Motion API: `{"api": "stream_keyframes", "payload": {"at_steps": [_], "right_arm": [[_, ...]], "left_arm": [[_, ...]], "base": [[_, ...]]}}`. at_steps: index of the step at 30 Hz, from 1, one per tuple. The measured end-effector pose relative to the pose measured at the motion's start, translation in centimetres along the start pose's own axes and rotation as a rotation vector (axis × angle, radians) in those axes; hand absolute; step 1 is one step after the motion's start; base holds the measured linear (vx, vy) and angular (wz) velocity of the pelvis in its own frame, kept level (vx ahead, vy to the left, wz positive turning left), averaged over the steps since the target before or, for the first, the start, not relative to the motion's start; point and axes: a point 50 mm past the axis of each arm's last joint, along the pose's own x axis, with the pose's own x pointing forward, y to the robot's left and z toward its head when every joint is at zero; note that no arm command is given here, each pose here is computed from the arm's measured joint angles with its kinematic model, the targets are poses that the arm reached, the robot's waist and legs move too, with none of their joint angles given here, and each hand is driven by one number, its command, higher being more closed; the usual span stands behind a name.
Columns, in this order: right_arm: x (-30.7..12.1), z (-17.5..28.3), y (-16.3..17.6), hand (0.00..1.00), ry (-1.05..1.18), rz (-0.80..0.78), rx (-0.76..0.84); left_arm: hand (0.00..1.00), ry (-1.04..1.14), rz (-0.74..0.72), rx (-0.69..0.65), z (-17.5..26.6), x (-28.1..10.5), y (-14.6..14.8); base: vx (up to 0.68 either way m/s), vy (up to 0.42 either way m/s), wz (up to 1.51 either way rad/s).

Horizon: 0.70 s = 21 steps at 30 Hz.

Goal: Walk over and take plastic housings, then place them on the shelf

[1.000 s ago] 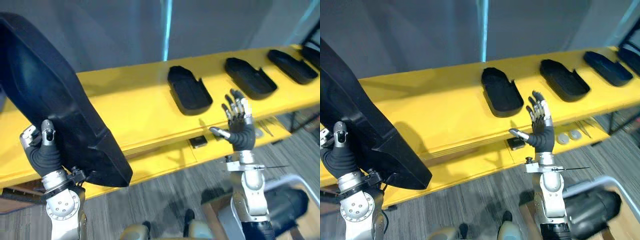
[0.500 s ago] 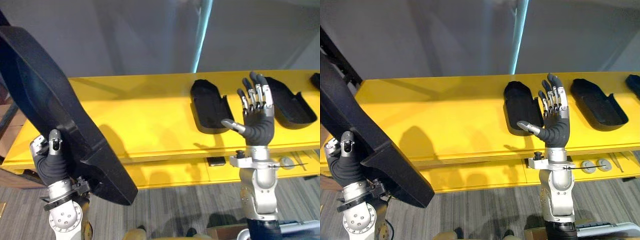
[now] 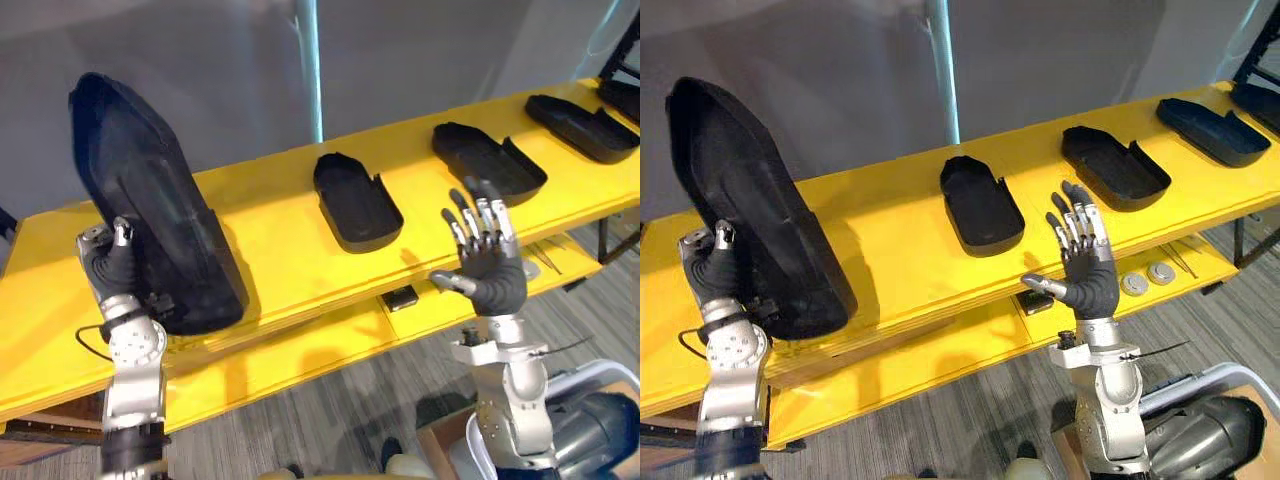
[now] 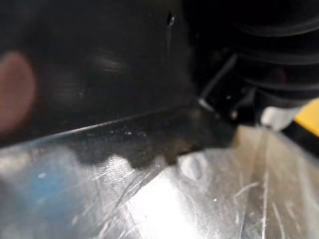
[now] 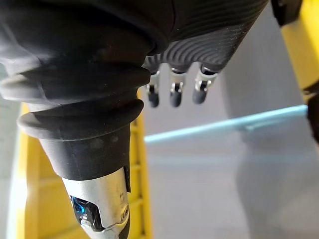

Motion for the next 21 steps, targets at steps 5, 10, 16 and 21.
{"api": "stream_keyframes", "payload": {"at_steps": [5,10,16,21], "right_arm": [[0.3,-0.4,1.6,0.0,0.03,0.155,0.031],[1.1,-0.9,4.3,0.0,0.031,0.301,0.113],[1.7,-1.3,6.1,0.0,0.056,0.403,0.154],[2.4,-1.3,7.5,0.0,0.059,0.462,0.174]], "left_arm": [[1.0,0.134,0.041,0.051,-1.2,3.3,-0.2],[1.0,0.231,-0.013,0.083,-1.6,4.2,-1.4],[1.0,0.377,-0.109,0.132,-3.3,4.2,-2.0],[1.0,0.424,-0.199,0.169,-3.3,4.8,-2.7]], "base": [[-0.02,0.006,-0.11],[-0.01,-0.004,0.01],[-0.06,-0.009,-0.02],[-0.08,-0.007,-0.01]]}}
